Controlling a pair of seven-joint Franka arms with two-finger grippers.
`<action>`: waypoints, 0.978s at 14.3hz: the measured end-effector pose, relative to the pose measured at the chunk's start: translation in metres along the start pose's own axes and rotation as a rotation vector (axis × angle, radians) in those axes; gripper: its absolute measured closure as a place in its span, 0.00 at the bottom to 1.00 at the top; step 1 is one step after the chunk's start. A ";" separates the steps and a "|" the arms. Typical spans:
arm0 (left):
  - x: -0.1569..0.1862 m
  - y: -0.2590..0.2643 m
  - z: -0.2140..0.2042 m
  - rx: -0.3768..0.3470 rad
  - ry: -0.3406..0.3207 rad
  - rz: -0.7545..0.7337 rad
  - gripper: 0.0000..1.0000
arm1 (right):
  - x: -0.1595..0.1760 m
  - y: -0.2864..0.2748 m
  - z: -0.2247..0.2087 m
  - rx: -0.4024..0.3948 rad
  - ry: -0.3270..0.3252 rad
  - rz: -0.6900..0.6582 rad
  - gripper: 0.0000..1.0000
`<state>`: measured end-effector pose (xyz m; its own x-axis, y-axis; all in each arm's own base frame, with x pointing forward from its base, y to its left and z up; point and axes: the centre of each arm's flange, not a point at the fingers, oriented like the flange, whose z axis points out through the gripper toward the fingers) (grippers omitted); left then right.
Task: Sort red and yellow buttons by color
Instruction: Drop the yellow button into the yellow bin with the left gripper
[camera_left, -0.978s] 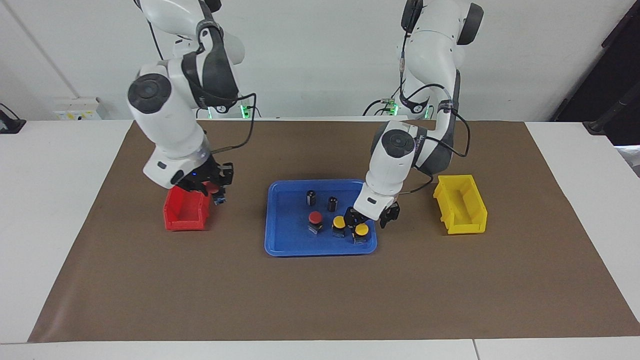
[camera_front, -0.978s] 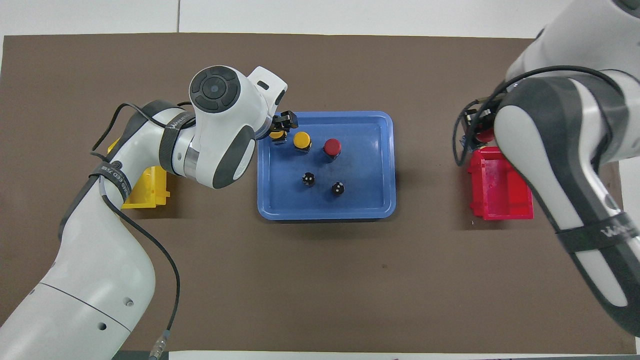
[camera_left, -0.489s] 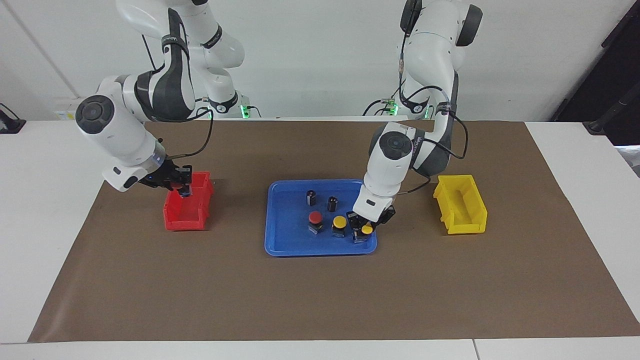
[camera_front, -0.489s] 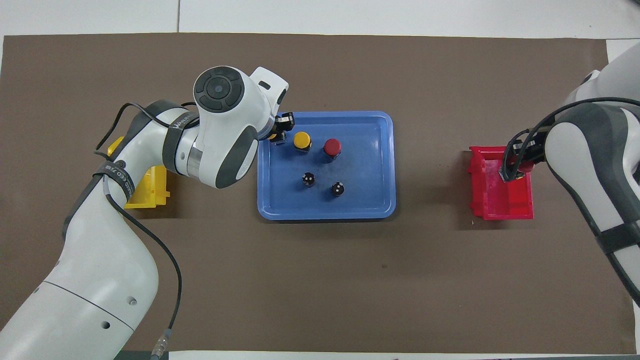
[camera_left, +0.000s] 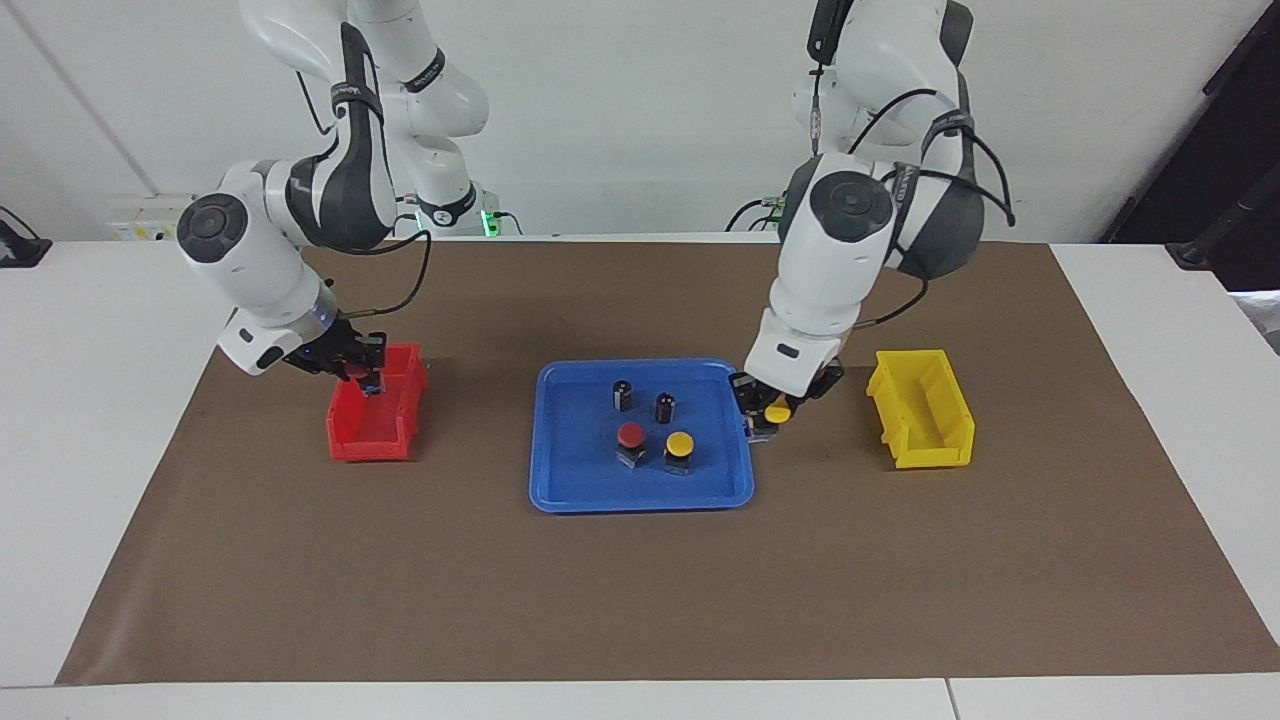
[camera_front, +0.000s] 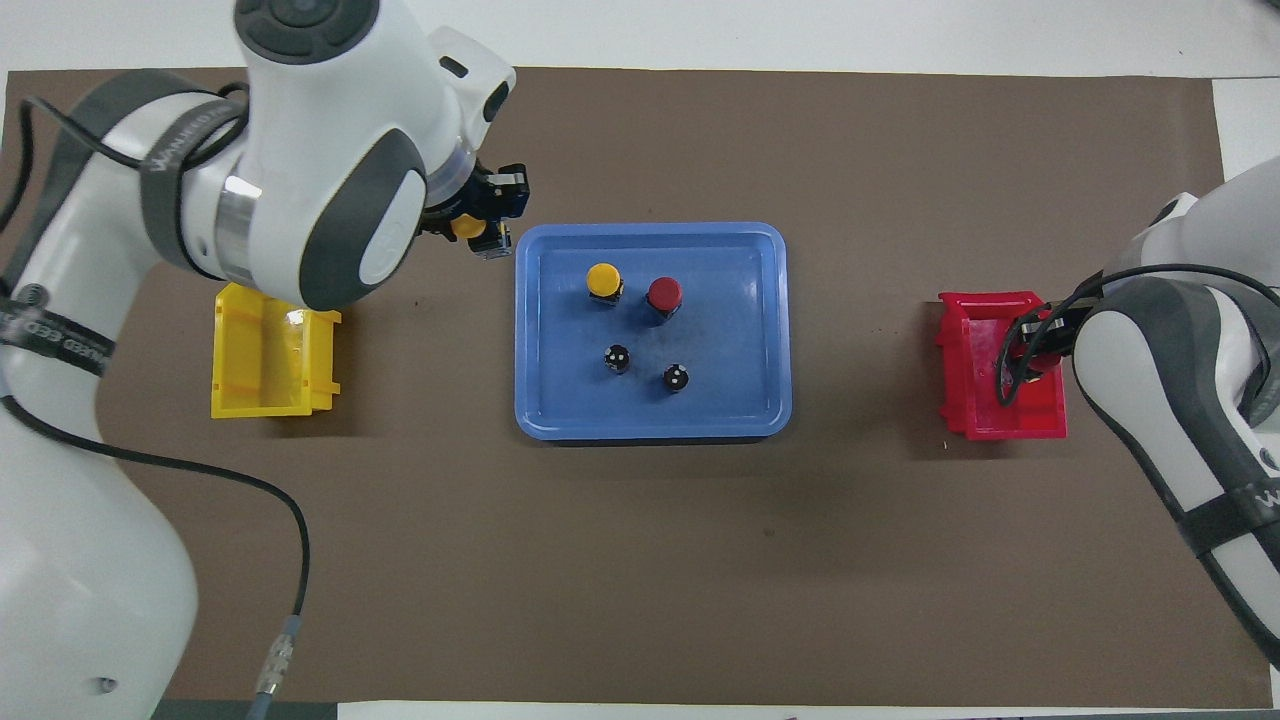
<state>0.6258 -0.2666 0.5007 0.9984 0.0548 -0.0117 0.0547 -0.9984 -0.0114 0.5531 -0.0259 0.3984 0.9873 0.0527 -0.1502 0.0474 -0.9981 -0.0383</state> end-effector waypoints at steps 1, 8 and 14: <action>0.005 -0.034 0.005 0.009 -0.022 0.018 0.59 | -0.004 0.000 0.007 -0.001 0.005 0.000 0.59; -0.036 -0.222 0.020 -0.009 -0.046 0.116 0.59 | -0.022 -0.005 0.031 -0.007 0.017 -0.004 0.59; -0.079 -0.243 0.088 -0.009 0.038 0.095 0.59 | -0.034 -0.004 0.053 -0.011 0.033 -0.042 0.59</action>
<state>0.5321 -0.0275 0.4161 0.9988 -0.0407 0.0261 -0.0406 -0.9992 -0.0026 0.5118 -0.0224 0.3514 0.9888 0.0939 -0.1157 0.0906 -0.9953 -0.0332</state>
